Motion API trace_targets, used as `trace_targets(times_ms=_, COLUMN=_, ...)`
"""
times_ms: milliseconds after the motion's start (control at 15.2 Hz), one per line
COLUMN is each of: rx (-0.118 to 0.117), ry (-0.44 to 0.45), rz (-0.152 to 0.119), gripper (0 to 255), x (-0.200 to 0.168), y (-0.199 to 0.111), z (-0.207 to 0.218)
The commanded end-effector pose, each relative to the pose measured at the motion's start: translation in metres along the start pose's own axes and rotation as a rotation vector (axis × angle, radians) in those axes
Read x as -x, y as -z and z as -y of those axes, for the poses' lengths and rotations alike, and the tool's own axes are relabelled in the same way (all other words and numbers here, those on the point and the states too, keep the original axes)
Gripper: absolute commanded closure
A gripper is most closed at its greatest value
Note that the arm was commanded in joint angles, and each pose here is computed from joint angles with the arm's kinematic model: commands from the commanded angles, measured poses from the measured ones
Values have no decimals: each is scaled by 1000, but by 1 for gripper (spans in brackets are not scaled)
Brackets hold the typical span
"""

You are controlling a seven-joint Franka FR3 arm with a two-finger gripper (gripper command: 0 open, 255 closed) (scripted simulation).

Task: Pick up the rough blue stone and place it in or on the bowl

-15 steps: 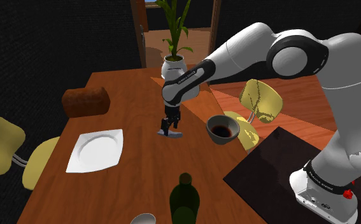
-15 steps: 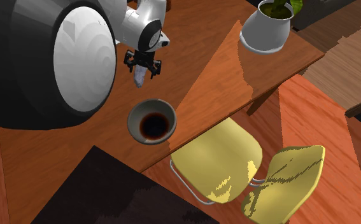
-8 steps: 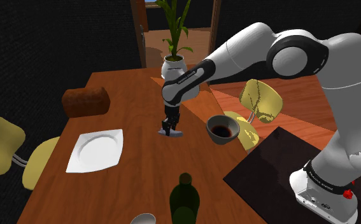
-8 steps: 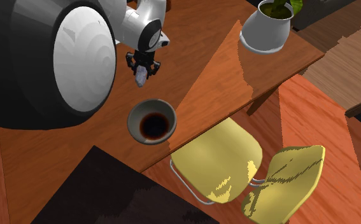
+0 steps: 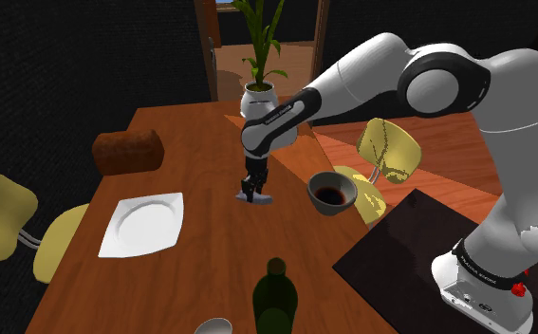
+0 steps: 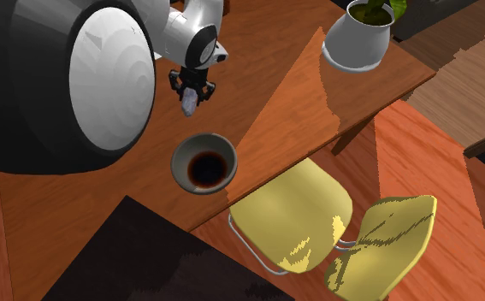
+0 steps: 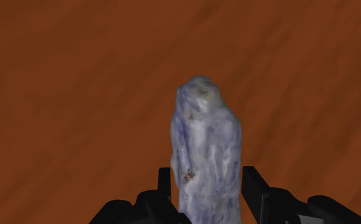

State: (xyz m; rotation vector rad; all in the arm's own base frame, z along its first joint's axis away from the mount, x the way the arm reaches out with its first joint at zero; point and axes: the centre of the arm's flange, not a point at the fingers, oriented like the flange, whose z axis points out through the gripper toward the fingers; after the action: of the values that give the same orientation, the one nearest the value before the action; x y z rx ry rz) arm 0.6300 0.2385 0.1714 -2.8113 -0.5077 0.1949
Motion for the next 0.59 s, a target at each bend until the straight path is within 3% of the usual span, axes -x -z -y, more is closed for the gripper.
trace_targets(times_ms=0, rx=0, ry=0, rz=1, gripper=255, x=1, y=8, z=2)
trace_targets(times_ms=528, rx=0, ry=0, rz=1, gripper=255, x=5, y=48, z=15)
